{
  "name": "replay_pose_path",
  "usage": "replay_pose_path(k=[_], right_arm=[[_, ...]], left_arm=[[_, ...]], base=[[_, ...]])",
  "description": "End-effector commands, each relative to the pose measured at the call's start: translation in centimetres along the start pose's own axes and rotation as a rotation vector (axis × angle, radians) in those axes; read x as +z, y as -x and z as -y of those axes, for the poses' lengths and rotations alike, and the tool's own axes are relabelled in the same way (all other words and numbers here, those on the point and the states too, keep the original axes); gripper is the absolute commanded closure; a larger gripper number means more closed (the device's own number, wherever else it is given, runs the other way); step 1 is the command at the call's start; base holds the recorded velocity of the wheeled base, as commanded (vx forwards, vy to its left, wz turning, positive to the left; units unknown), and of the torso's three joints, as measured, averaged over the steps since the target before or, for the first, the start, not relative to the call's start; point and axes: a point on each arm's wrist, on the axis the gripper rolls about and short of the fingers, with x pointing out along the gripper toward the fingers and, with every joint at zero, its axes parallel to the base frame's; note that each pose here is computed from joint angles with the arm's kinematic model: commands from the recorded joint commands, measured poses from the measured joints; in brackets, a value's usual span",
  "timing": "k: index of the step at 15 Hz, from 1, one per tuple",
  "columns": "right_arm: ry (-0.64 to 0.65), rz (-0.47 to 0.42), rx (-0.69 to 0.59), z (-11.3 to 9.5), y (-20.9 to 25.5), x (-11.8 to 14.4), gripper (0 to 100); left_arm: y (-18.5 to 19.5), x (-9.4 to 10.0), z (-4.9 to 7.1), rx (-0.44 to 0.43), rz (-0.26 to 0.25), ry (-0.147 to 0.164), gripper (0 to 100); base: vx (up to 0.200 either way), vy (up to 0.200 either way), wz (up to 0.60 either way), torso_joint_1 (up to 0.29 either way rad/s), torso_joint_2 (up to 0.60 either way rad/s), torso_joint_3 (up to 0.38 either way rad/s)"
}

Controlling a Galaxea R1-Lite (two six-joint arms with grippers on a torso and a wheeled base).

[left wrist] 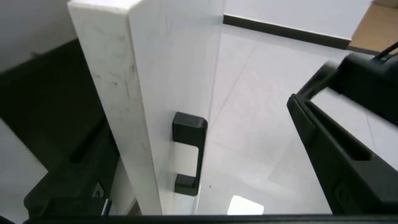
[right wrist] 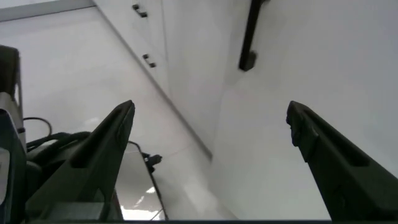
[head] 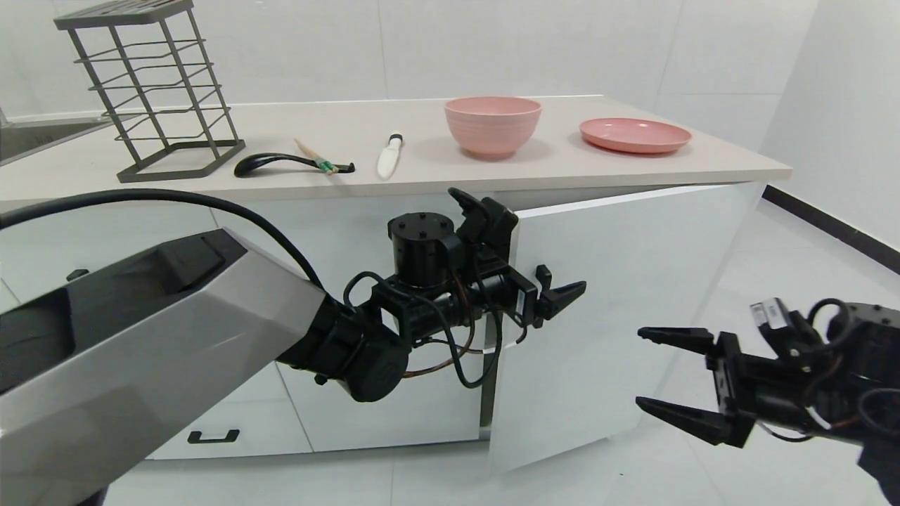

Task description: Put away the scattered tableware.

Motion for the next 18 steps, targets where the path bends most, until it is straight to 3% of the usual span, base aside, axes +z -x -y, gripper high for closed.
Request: replay_pose_path(k=[1,5,9,14,18], right_arm=[[0.171,0.071,-0.154,-5.0,4.8,4.1,0],[0.448,0.204,-0.258,-8.4,7.3,8.7,0],[0.729,0.319,-0.386,-9.3,9.6,14.3,0],[0.797,0.342,-0.410,-10.9,10.3,14.9,0],[0.795,0.341,-0.412,-10.9,10.3,14.9,0]], left_arm=[[0.6,0.1,1.2,-0.020,-0.011,-0.001,0],[1.1,0.6,2.5,-0.044,0.006,-0.011,0],[0.5,0.2,6.2,-0.135,0.025,-0.019,0],[0.2,0.0,7.9,-0.183,0.039,-0.024,0],[-0.1,-0.7,10.7,-0.255,0.029,-0.022,0]], base=[[0.000,0.000,0.00,0.000,0.00,0.000],[0.000,0.000,0.00,0.000,0.00,0.000],[0.000,0.000,0.00,0.000,0.00,0.000],[0.000,0.000,0.00,0.000,0.00,0.000],[0.000,0.000,0.00,0.000,0.00,0.000]])
